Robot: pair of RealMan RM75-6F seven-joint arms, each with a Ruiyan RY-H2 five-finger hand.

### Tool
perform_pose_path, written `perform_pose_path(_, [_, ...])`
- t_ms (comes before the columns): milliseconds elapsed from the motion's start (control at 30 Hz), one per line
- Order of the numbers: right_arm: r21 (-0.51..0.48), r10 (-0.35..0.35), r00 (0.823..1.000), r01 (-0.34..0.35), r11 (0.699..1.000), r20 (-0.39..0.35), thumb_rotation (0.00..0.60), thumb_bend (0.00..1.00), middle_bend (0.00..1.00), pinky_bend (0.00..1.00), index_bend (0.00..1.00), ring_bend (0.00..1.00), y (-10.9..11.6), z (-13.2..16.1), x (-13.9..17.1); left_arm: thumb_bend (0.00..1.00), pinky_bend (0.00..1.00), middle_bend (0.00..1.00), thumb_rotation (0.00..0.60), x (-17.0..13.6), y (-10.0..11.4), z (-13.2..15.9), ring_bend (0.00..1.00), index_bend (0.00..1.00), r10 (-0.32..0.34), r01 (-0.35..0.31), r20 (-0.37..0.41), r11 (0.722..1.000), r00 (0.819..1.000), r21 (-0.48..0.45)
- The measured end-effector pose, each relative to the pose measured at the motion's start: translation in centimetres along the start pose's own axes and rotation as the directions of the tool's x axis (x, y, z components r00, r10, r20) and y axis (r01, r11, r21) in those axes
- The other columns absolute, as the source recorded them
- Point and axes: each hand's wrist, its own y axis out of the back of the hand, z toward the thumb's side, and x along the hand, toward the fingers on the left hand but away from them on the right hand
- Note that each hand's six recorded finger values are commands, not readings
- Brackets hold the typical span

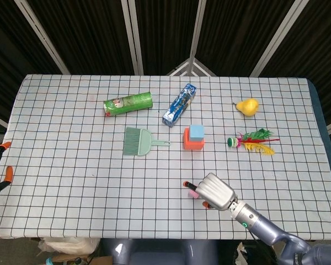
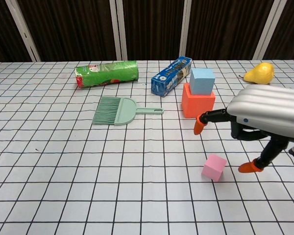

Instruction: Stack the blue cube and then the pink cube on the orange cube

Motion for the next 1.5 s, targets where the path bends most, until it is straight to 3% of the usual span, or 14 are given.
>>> perform_pose_path(367, [0.015,0.067,0.998,-0.067,0.998,-0.011,0.6,0.18,1.0,0.84,0.3,1.0,-3.0,-1.0,-1.0,0.56,0.0,0.01,0.6,0.0,-0.2,0.1,0.0,0.16,-0.001,0.002,-0.008,1.0,1.0,0.015])
perform_pose_path(1500, [-0.042,0.083,0.996,-0.084,0.996,-0.026,0.6,0.18,1.0,0.84,0.41,1.0,-4.6,-1.6,-3.0,0.56,0.0,0.01,0.6,0.2,-0.6,0.3,0.0,0.16,-0.012,0.013,-0.014,0.999,1.0,0.036])
